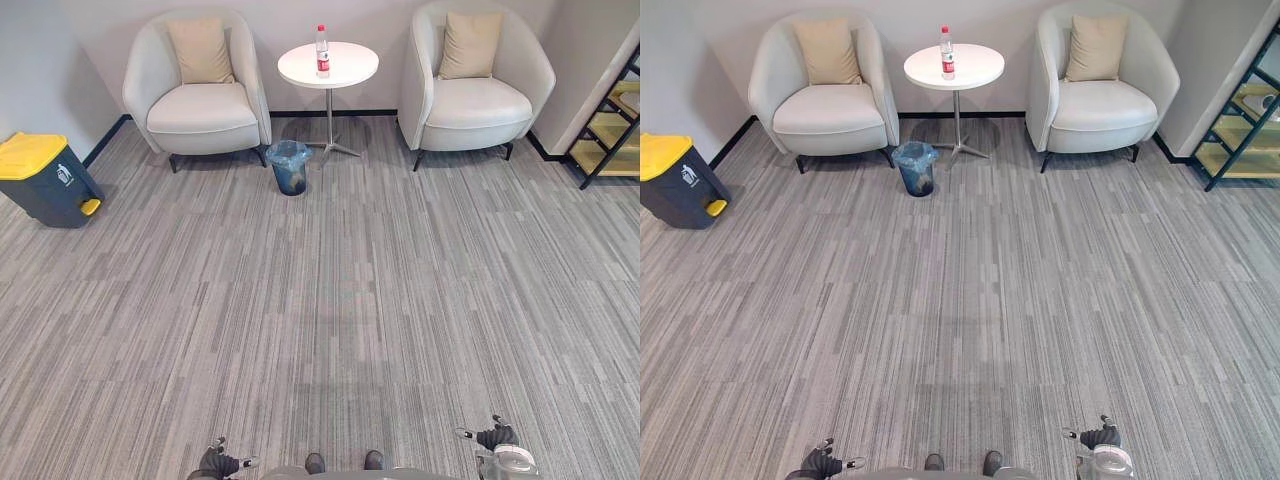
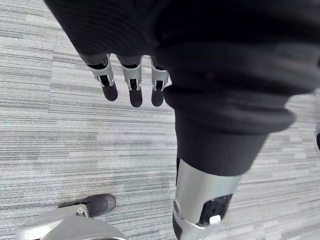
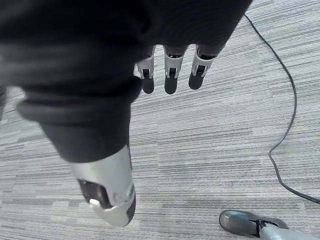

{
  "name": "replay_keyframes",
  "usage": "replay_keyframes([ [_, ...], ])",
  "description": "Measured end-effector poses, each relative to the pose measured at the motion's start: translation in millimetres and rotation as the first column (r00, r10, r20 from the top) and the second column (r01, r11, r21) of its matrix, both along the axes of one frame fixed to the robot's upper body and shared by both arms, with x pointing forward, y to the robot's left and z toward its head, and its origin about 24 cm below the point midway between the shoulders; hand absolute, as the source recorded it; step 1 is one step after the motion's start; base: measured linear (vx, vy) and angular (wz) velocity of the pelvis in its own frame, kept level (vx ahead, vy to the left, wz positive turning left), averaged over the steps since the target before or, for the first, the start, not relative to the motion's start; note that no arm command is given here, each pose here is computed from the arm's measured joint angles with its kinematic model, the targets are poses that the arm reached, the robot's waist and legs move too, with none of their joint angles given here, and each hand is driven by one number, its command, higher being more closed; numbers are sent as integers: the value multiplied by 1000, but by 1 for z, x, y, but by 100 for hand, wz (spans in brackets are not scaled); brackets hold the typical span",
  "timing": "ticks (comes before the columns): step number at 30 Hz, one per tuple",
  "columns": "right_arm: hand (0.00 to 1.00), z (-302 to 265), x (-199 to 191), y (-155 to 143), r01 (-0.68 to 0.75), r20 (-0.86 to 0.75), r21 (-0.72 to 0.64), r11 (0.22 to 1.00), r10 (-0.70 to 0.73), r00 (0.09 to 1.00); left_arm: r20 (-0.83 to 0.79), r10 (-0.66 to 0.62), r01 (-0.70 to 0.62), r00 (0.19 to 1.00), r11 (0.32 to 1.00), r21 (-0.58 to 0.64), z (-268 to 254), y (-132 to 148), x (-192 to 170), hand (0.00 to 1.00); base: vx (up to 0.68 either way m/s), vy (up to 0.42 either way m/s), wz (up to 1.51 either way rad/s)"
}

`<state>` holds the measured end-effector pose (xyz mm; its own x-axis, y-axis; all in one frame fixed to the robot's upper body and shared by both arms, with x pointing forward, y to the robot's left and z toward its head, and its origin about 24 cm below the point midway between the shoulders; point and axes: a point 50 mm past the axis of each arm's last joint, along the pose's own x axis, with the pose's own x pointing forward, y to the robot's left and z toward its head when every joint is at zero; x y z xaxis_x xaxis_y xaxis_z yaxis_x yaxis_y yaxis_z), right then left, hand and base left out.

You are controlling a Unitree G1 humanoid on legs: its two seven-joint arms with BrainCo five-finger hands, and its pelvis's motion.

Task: Gather rubbish on tea table into small bin, then transfer packed bag to large trash can.

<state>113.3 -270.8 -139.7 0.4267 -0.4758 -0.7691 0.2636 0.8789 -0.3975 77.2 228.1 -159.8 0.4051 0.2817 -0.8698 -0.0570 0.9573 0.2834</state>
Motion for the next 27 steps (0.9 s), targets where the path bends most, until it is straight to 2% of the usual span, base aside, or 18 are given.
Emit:
replay_keyframes([
  [5, 0, 0, -5, -4, 84, 16, 27, 996, -84, 996, 0, 4, -4, 1000, 1000, 0, 0, 0, 0, 0, 22, -4, -1],
  [27, 0, -3, 1, 8, 154, 46, 103, 983, -159, 986, -6, 47, -47, 999, 999, -8, -1, 1, -2, 0, -22, -4, -3],
])
